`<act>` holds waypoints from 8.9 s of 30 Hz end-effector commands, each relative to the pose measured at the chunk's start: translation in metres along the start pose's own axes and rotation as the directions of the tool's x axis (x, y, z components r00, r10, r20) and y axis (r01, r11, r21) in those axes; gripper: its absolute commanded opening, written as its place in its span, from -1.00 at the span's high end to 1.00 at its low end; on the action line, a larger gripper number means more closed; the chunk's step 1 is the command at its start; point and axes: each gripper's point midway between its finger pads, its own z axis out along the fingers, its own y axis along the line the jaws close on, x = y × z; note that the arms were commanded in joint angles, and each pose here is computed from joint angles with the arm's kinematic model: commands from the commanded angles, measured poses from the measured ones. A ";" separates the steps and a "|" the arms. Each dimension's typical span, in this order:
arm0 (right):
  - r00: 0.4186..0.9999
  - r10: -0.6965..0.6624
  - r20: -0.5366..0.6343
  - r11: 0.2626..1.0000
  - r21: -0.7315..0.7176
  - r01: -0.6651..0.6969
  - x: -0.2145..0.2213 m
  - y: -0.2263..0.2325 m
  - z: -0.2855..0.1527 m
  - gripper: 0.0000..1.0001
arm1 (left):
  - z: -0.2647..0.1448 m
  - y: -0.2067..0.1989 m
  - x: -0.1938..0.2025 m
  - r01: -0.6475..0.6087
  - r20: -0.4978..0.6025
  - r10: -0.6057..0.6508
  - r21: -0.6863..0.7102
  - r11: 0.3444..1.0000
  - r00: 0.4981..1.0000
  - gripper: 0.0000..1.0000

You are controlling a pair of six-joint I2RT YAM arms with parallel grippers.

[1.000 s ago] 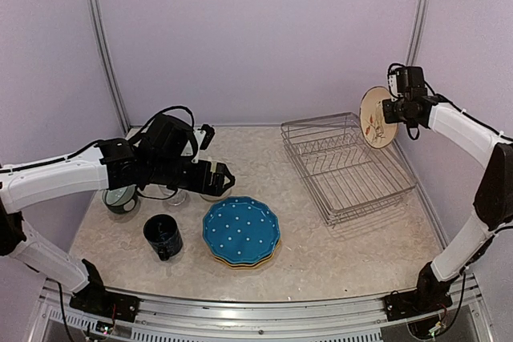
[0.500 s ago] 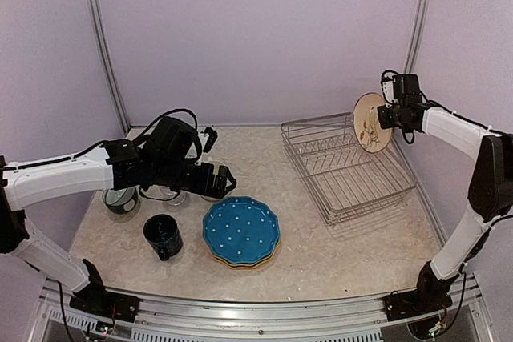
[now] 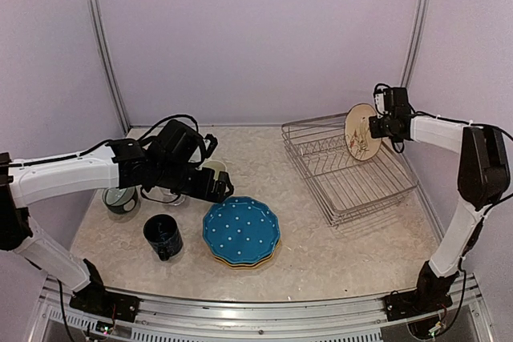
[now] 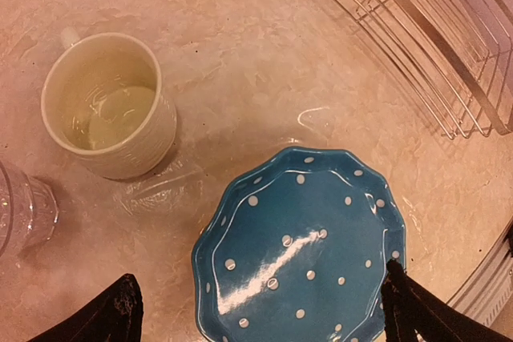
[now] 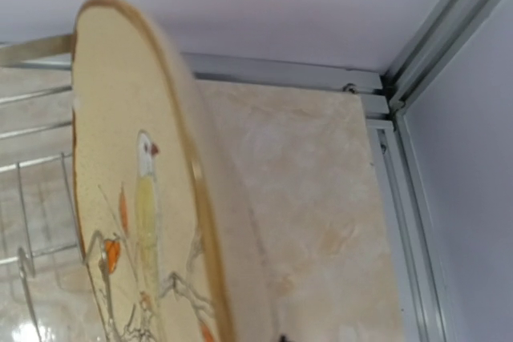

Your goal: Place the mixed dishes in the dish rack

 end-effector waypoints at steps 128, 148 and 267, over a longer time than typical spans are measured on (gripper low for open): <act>0.888 0.034 -0.458 0.307 -0.841 -0.446 0.137 0.345 -0.256 1.00 | 0.018 -0.004 0.008 0.155 0.092 -0.201 0.367 0.917 0.975 1.00; 0.958 0.286 -0.006 0.613 -0.768 -0.188 -0.039 0.200 -0.270 1.00 | -0.023 0.005 -0.008 0.053 0.207 -0.109 0.261 0.964 0.972 -0.38; 0.999 -0.047 -0.002 0.961 -0.273 0.044 0.001 0.089 -0.155 -0.41 | 0.085 0.034 0.077 -0.023 -0.340 0.050 0.081 0.996 0.939 0.93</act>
